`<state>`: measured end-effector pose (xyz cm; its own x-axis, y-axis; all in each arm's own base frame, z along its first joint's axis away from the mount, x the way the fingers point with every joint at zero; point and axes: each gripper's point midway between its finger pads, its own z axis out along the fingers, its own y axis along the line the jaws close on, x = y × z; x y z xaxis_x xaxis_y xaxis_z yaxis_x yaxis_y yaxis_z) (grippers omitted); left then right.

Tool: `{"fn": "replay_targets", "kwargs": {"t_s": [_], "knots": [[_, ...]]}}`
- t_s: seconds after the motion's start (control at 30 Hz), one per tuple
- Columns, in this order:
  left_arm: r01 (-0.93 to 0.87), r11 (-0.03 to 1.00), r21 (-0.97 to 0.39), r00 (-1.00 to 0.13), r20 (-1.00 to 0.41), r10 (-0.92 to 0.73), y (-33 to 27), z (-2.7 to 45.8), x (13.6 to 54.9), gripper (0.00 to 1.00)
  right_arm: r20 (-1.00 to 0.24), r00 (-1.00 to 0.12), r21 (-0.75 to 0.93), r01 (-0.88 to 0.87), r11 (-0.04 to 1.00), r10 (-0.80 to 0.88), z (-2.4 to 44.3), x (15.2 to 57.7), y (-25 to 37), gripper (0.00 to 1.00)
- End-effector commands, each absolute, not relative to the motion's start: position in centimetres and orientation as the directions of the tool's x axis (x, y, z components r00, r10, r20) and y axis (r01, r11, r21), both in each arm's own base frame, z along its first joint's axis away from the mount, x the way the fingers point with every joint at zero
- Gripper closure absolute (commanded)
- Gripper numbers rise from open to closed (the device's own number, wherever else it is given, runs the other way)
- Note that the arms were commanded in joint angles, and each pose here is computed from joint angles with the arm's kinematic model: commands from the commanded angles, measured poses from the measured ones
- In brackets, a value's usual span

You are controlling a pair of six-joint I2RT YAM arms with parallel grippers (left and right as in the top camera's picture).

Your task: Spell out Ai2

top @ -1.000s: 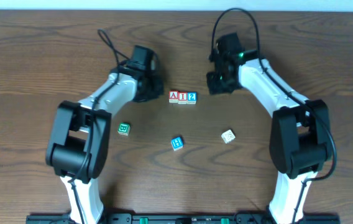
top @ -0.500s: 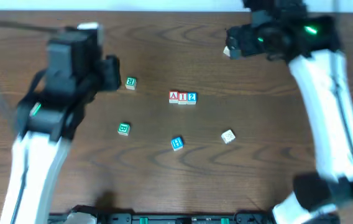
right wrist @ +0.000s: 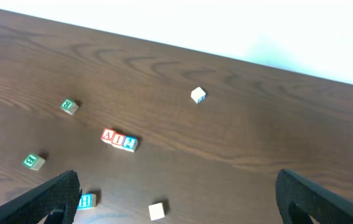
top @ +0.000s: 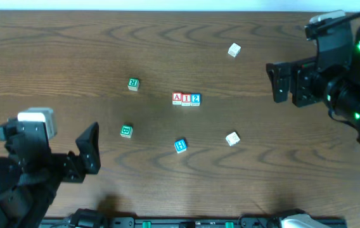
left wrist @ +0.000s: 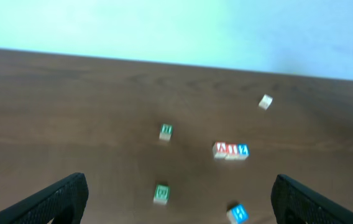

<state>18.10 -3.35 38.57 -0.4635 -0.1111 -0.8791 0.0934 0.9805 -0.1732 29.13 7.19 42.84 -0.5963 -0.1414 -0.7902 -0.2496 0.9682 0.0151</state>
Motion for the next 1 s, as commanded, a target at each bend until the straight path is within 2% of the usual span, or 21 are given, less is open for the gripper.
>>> {"fn": "replay_targets", "kwargs": {"t_s": [0.0,0.3,0.43,0.53,0.7,0.97], "knots": [[0.089,0.985,-0.15,-0.496,-0.864,-0.087,-3.1,37.6,17.2,0.05,-0.802,-0.579,0.003,-0.253,0.967,-0.149,43.4,28.6,7.0,0.01],[0.055,0.99,-0.127,-0.653,-0.755,-0.06,-2.4,33.5,14.5,0.05,-0.798,-0.584,0.003,-0.253,0.967,-0.15,43.3,28.7,7.1,0.01],[-0.034,0.991,-0.126,-0.579,-0.806,-0.122,-0.8,34.0,14.3,0.05,-0.798,-0.584,0.003,-0.253,0.967,-0.15,43.3,28.7,7.1,0.01],[-0.13,0.985,-0.111,-0.501,-0.85,-0.162,0.9,32.4,15.1,0.05,-0.798,-0.583,0.003,-0.253,0.967,-0.15,43.3,28.7,7.1,0.01],[-0.203,0.972,-0.12,-0.427,-0.882,-0.198,2.4,26.4,17.1,0.05,-0.798,-0.583,0.003,-0.253,0.967,-0.15,43.3,28.7,7.1,0.01],[-0.217,0.965,-0.145,-0.404,-0.887,-0.224,3.1,16.6,20.3,0.05,-0.798,-0.583,0.003,-0.253,0.967,-0.15,43.3,28.7,7.1,0.01]]}}
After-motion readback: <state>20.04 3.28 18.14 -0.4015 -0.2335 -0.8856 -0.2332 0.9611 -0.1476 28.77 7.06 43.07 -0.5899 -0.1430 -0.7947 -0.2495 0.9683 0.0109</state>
